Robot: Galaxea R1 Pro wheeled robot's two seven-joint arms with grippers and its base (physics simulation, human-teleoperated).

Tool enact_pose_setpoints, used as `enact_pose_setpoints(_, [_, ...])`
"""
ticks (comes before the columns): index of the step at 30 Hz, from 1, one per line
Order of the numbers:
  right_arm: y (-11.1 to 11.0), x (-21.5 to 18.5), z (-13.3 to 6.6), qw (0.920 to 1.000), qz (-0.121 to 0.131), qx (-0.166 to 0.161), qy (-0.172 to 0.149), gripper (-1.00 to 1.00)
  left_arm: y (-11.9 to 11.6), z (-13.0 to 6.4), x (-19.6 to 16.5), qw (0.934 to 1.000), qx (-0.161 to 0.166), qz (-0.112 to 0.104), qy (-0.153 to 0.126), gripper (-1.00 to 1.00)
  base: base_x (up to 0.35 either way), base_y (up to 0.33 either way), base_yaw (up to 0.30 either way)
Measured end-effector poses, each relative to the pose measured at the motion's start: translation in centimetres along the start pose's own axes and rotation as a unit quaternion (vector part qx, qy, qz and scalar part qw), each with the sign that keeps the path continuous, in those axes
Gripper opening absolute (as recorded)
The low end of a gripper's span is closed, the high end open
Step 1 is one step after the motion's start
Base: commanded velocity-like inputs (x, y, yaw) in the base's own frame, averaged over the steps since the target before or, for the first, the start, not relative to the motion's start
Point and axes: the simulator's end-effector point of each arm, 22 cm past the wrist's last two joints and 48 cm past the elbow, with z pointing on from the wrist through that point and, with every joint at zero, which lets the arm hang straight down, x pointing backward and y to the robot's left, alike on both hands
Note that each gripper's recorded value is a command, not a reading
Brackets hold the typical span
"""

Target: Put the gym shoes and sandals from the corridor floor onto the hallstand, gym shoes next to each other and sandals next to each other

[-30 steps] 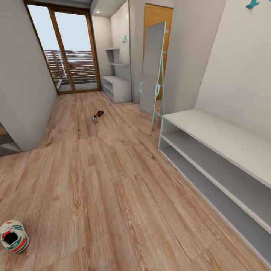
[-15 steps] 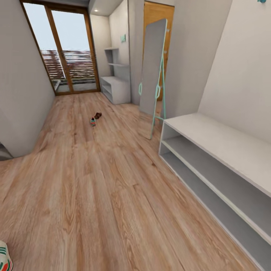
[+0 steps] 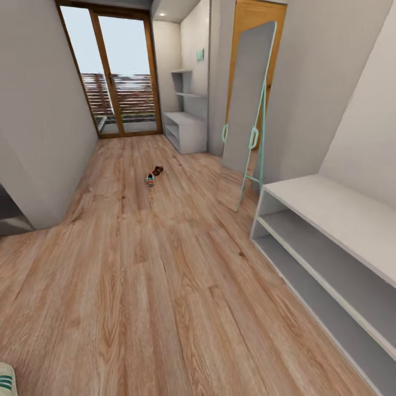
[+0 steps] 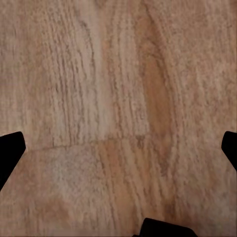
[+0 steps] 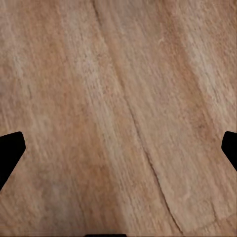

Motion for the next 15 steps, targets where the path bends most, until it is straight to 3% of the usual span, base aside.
enact_pose_setpoints(5, [0.00,0.02,0.00,1.0000,0.000,0.000,0.000,1.00,0.01,0.00,0.00,1.0000,0.000,0.000,0.000,1.00,0.296,0.200,0.240])
enact_pose_setpoints(15, [0.00,0.01,0.00,1.0000,0.000,0.000,0.000,1.00,0.04,0.00,-0.01,1.0000,-0.001,-0.002,0.000,1.00,0.301,0.176,0.043])
